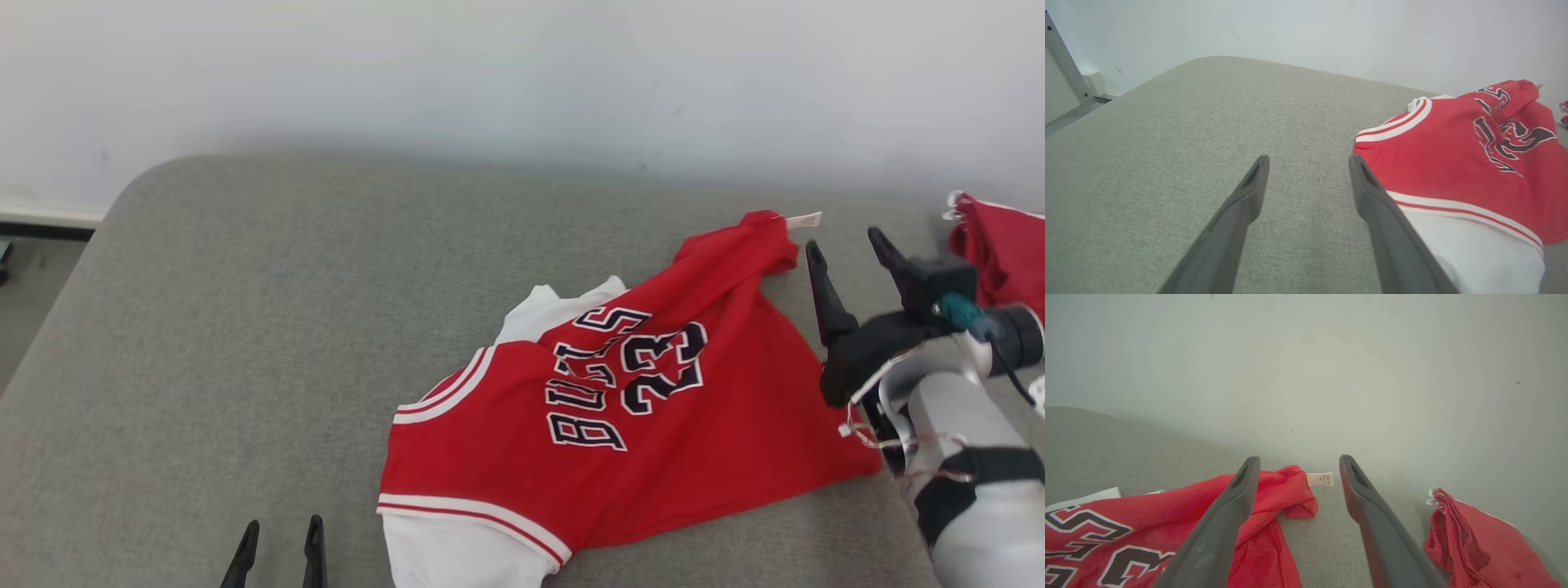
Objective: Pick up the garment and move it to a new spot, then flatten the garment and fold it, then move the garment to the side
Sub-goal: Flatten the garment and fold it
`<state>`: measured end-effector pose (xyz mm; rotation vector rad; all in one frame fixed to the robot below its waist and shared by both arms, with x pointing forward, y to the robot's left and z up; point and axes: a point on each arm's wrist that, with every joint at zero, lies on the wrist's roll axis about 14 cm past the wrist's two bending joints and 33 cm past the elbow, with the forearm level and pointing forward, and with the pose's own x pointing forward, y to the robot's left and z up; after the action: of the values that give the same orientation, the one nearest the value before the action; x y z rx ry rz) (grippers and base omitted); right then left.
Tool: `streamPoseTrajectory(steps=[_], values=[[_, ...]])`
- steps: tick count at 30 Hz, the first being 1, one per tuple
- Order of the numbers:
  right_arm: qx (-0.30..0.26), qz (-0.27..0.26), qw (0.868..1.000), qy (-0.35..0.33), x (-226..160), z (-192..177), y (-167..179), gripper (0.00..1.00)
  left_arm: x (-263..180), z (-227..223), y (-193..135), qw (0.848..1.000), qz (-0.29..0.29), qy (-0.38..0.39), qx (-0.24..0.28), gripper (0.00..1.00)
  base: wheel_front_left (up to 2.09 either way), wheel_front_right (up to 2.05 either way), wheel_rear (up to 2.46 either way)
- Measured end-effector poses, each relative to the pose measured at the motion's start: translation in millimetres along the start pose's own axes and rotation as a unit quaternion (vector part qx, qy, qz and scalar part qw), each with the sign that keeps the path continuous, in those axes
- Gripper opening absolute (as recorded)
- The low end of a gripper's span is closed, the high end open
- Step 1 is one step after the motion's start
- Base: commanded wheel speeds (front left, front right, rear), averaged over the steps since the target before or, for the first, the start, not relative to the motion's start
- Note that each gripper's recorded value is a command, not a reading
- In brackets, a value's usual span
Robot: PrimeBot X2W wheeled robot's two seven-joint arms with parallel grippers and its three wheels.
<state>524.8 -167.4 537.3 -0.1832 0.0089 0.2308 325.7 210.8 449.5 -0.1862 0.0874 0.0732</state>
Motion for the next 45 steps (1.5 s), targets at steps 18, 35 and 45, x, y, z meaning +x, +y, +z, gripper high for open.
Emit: streamPoseTrajectory(steps=[18,35,45], values=[[0.086,-0.089,0.991,-0.049,-114,-26,-3,1.0,0,-4,-27,0.999,-0.046,0.005,0.004,1.0,0.0,0.0,0.0],[0.08,-0.111,0.99,0.033,-137,-81,-8,1.0,-32,-74,-59,0.983,-0.129,0.127,0.024,1.0,0.0,0.0,0.0],[0.088,-0.11,0.987,0.079,-133,-108,-8,1.0,-29,-80,-59,0.982,-0.126,0.138,0.009,1.0,0.0,0.0,0.0]])
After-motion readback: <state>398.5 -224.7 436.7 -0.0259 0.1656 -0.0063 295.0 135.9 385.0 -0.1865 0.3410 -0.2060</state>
